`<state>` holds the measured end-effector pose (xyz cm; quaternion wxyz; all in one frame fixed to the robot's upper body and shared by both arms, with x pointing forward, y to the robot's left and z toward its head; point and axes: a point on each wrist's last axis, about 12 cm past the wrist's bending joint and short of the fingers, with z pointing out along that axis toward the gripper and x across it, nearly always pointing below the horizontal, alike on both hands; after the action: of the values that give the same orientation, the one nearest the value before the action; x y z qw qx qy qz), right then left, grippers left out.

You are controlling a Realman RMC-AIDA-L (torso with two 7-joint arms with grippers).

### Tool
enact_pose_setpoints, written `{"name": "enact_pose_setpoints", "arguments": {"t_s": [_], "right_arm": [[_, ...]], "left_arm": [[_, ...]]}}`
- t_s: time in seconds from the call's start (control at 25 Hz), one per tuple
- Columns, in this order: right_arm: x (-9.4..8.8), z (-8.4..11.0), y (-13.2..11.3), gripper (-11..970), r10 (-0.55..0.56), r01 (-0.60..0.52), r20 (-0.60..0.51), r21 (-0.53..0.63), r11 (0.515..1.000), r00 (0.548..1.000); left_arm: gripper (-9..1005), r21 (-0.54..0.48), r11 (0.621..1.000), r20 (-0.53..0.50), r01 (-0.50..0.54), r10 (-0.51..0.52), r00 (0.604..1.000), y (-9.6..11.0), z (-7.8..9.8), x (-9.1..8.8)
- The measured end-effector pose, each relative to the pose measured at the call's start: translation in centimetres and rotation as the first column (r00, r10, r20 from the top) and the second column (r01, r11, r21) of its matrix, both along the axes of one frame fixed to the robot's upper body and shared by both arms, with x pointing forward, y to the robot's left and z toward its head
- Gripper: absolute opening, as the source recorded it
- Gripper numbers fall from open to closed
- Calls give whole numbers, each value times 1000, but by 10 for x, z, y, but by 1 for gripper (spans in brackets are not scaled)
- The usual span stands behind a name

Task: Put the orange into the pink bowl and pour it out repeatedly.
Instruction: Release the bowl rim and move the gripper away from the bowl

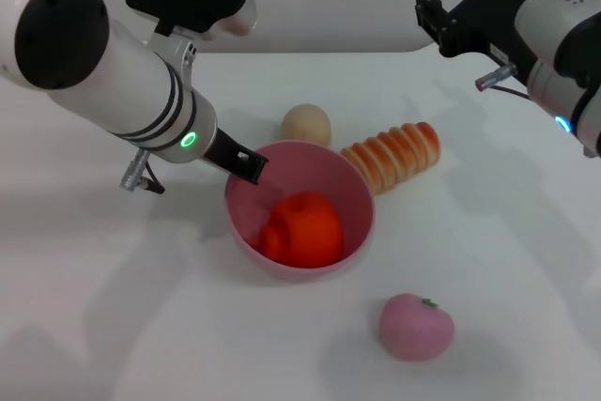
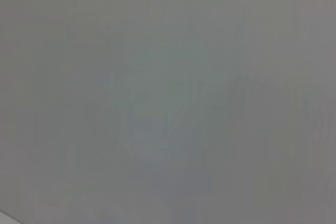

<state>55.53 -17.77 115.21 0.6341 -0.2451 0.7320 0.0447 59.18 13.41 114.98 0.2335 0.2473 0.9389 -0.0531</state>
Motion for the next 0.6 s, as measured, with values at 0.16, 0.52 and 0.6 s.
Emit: {"name": "enact_pose_setpoints", "arguments": {"t_s": [0.16, 0.52, 0.6], "right_arm": [[2, -2, -4, 623, -17, 17, -12, 14, 1000, 1000], [3, -6, -2, 638, -9, 9, -22, 3, 1000, 1000], [3, -6, -2, 641, -8, 9, -23, 5, 1000, 1000]], "left_arm": [[57, -13, 1000, -9, -14, 14, 1000, 1, -1, 1], [122, -65, 997, 29, -35, 37, 999, 3, -1, 6], [161, -74, 997, 69, -37, 42, 997, 6, 2, 11]]}}
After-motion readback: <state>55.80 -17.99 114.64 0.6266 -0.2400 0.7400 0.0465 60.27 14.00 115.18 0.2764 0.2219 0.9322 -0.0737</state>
